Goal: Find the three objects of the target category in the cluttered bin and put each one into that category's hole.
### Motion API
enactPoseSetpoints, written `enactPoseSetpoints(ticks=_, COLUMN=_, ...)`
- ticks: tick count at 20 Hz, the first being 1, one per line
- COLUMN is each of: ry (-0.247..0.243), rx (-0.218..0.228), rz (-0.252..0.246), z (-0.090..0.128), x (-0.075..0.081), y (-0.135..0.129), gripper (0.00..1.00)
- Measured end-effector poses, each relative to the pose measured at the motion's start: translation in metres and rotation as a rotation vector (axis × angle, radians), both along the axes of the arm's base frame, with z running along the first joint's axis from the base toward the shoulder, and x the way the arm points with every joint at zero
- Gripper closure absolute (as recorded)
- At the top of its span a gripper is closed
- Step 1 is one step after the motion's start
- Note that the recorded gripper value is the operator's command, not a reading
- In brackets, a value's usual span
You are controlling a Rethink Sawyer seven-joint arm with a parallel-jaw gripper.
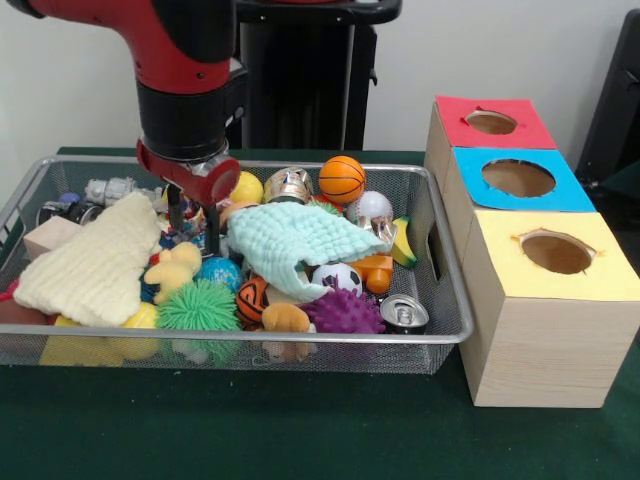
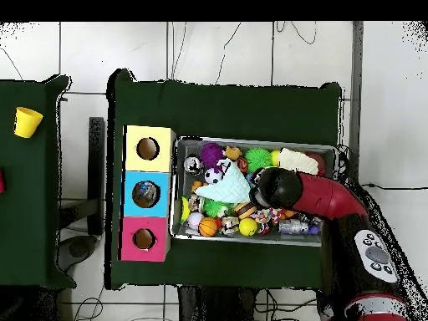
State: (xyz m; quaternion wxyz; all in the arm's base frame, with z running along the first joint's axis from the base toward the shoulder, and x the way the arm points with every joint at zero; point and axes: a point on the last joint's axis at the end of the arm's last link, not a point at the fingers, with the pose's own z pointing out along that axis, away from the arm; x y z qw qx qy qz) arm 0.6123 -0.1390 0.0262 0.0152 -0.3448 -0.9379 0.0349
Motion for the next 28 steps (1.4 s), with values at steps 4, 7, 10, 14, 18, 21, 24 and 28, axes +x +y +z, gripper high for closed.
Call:
enactPoseSetpoints(ticks=4, ry=-0.003, rx=0.029, rz=0.002, z=0.003, x=-0.002, y=0.008, gripper=0.00)
enactPoseSetpoints(ticks=7, ry=0.004, rx=0.048, rz=0.007, z=0.001, x=-0.008, y=0.011, gripper=0.00)
enactPoseSetpoints(ticks=10, ry=0.017, rx=0.051, rz=0.014, z=-0.003, x=-0.016, y=0.011, gripper=0.00)
enactPoseSetpoints(ticks=14, ry=0.046, rx=0.058, rz=0.029, z=-0.012, x=-0.030, y=0.015, gripper=0.00)
enactPoseSetpoints(ticks=18, ry=0.076, rx=0.063, rz=0.051, z=-0.026, x=-0.043, y=0.020, gripper=0.00)
enactPoseSetpoints(ticks=21, ry=0.092, rx=0.064, rz=0.064, z=-0.034, x=-0.049, y=0.022, gripper=0.00)
enactPoseSetpoints(ticks=24, ry=0.109, rx=0.060, rz=0.089, z=-0.047, x=-0.058, y=0.024, gripper=0.00)
enactPoseSetpoints(ticks=28, ry=0.094, rx=0.024, rz=0.153, z=-0.065, x=-0.063, y=0.029, gripper=0.00)
